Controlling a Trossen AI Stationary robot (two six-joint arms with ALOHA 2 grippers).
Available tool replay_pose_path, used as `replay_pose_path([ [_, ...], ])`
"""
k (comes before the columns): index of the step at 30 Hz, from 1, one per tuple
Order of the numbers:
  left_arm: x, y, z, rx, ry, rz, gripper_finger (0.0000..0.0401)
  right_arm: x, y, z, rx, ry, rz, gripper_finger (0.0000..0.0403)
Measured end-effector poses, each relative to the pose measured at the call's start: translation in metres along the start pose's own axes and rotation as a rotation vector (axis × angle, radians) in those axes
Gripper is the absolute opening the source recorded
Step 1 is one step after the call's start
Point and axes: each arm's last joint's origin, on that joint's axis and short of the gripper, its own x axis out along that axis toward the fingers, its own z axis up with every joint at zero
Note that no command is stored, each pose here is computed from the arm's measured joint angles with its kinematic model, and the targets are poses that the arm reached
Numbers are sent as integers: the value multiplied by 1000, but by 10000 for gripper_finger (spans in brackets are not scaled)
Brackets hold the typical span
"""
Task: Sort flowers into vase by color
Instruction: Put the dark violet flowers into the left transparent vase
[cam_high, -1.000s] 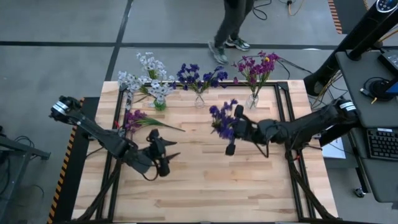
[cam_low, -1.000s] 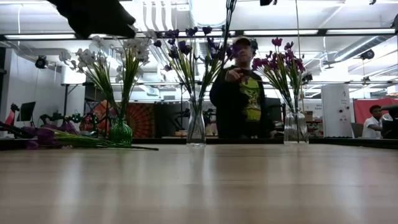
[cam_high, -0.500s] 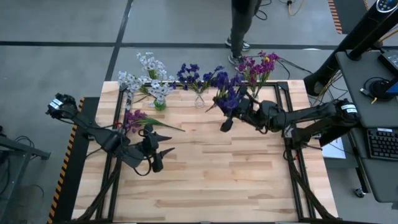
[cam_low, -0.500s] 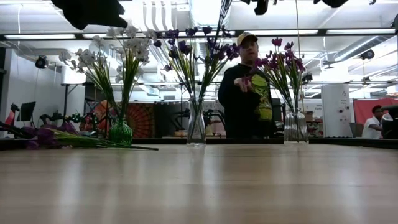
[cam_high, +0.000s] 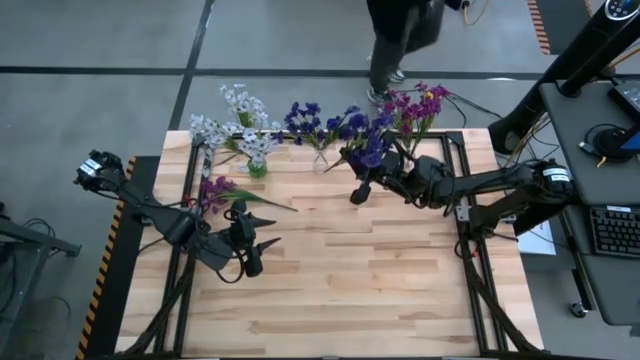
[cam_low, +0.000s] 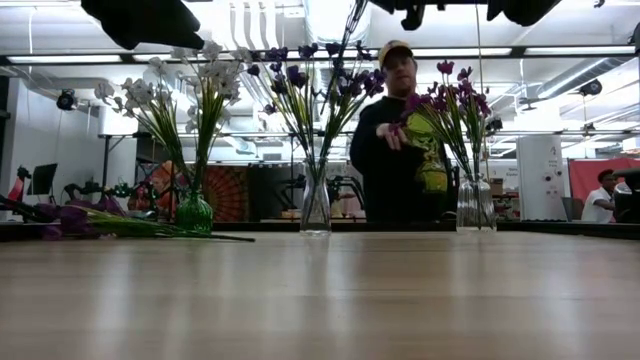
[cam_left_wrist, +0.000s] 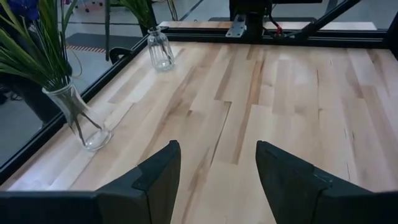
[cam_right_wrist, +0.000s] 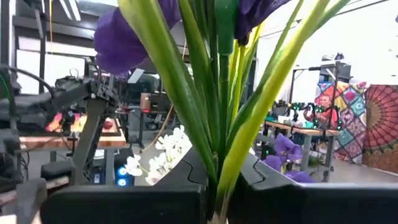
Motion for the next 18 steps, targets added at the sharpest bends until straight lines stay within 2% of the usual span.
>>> replay_pose_path([
  [18, 0, 1, -2, 16, 13, 6, 191, 26, 9, -1, -87, 27, -4, 13],
])
